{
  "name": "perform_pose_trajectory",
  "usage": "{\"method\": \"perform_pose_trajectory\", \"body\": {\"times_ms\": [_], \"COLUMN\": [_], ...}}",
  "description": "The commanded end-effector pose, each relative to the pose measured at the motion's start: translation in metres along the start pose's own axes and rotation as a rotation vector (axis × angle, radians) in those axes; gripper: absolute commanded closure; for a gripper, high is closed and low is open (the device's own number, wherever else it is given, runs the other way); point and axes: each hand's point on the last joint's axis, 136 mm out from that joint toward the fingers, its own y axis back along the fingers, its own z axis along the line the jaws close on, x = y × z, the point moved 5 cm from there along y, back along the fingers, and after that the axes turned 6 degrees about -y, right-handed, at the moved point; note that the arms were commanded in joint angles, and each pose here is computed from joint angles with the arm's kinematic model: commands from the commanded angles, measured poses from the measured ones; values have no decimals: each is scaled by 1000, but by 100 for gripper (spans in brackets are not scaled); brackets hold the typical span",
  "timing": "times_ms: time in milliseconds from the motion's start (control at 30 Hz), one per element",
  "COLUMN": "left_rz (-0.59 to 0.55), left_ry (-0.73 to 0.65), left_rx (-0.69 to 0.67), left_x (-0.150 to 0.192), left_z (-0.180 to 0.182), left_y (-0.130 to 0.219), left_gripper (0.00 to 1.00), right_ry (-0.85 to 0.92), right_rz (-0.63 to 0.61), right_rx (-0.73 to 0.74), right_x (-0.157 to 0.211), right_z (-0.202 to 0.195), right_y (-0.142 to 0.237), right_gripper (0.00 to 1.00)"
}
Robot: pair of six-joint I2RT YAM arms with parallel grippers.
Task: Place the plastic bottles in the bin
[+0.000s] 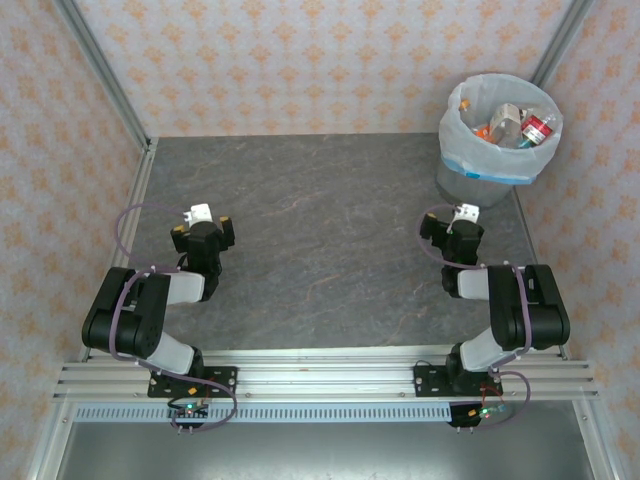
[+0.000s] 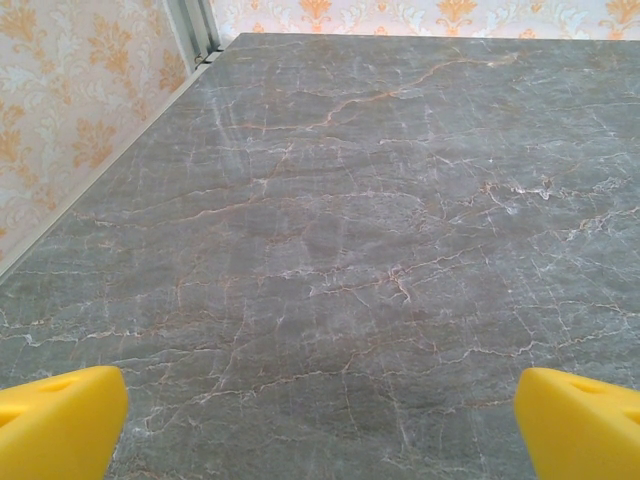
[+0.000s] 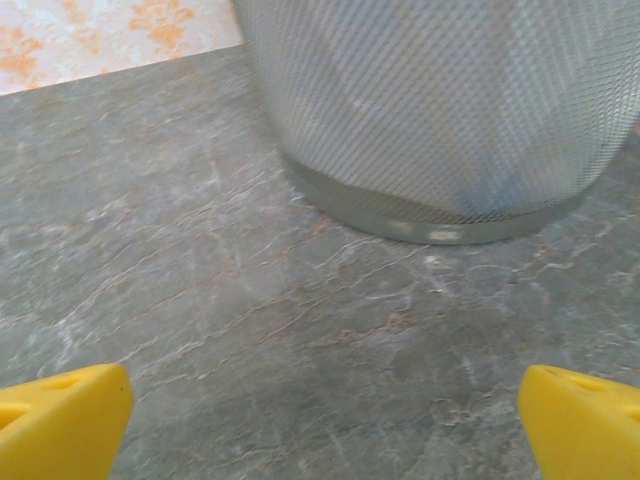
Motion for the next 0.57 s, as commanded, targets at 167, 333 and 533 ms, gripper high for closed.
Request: {"method": "perform_pose_trajectory", "body": {"times_ms": [167,333,533], "left_rz": [-36,-33,-35], "left_ry": [24,22,22], "left_rx": [-38,-38,-36], "left_x": [-8,-8,-8], "left_z": [6,6,6], "left_y": [1,1,1], "left_gripper": [0,0,0], "right_ry": [29,15,15], "right_rz": [19,15,16], "right_rx": [-104,-72,-72], "right_x": [3,1,1], "right_z": [10,6,6], "right_y": [2,0,0], "right_gripper": [1,1,1]}}
